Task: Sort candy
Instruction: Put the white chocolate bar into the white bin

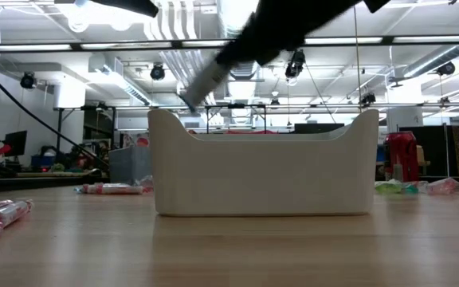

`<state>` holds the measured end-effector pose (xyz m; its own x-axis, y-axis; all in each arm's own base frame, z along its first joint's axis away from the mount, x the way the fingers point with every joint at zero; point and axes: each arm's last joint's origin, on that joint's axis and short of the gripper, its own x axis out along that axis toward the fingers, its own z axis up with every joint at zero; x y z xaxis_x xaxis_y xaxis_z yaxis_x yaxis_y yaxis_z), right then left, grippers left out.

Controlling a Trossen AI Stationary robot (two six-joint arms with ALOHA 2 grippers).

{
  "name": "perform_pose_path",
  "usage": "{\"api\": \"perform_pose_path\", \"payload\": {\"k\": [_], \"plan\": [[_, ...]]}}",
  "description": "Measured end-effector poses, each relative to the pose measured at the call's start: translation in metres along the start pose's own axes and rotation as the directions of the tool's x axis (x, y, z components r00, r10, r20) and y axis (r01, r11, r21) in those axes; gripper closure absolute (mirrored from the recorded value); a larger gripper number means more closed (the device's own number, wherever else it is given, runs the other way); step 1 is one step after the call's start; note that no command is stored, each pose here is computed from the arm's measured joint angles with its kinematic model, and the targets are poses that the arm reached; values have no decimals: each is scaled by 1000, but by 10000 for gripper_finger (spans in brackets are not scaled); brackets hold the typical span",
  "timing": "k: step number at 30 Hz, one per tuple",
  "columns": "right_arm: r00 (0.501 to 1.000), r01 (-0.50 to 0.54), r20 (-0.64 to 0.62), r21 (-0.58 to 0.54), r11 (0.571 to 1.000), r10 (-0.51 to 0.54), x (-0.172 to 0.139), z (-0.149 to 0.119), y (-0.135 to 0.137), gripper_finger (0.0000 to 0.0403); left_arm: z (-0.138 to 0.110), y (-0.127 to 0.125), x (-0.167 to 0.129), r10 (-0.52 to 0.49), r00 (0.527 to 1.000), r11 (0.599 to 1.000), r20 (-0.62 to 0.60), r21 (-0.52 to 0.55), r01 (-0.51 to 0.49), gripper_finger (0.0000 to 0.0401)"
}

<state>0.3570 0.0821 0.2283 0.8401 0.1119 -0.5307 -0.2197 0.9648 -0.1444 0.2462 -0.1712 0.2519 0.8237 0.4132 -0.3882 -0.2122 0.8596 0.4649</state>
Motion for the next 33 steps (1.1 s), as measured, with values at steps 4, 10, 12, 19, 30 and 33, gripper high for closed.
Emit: {"api": "perform_pose_path", "payload": {"k": [4,10,12,19,30,33], "plan": [[991,-4,-136,46,999,10,2,-15,2,384,0,2,-3,-66,998,997,-11,42,67,330],[987,16,-160,27,1000,-12,17,-25,4,373,0,15,-9,-226,974,973,-11,36,226,364],[987,53,-154,9,999,-51,22,-27,3,371,-1,20,-13,-272,962,962,17,17,272,375],[981,83,-175,8,996,-81,31,-33,4,368,-15,32,-22,-372,895,918,244,-45,394,397],[973,90,-216,56,994,-76,30,-37,4,365,-47,52,-25,-148,894,925,423,-262,277,396],[974,101,-211,64,993,-86,30,-36,4,365,-50,55,-25,-70,916,935,395,-295,199,396]]}}
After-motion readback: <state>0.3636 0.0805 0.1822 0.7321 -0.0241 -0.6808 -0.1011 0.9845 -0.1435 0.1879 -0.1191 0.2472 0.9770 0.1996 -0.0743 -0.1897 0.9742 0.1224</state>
